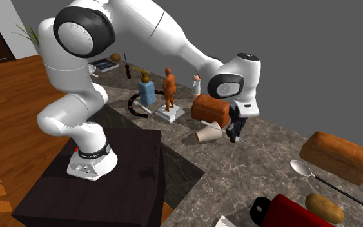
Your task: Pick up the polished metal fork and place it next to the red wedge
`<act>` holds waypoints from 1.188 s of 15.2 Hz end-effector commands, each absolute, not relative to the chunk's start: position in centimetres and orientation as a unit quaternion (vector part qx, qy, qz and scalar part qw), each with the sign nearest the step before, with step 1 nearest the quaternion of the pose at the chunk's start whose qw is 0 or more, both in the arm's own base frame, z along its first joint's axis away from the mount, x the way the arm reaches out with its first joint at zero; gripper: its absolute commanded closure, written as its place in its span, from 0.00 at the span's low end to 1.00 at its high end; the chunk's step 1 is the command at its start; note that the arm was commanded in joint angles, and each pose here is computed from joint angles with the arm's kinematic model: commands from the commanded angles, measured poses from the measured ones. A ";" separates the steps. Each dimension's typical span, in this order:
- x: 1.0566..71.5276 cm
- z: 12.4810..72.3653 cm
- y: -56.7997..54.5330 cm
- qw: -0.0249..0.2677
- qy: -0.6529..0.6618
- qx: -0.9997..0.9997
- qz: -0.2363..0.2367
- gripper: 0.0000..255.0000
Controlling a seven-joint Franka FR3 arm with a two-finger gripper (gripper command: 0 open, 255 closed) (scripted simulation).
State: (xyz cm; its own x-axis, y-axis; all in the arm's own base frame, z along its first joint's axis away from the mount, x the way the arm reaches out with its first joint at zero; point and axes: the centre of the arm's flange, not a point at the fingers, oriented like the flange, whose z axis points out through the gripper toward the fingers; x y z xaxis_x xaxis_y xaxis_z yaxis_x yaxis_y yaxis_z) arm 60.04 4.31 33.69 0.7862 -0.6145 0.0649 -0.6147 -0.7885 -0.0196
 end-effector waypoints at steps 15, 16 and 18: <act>72.7 31.6 -4.2 0.002 -0.325 0.945 0.034 1.00; 72.7 31.0 -4.2 0.002 -0.325 0.945 0.034 1.00; 72.7 30.0 -4.2 0.002 -0.325 0.945 0.034 1.00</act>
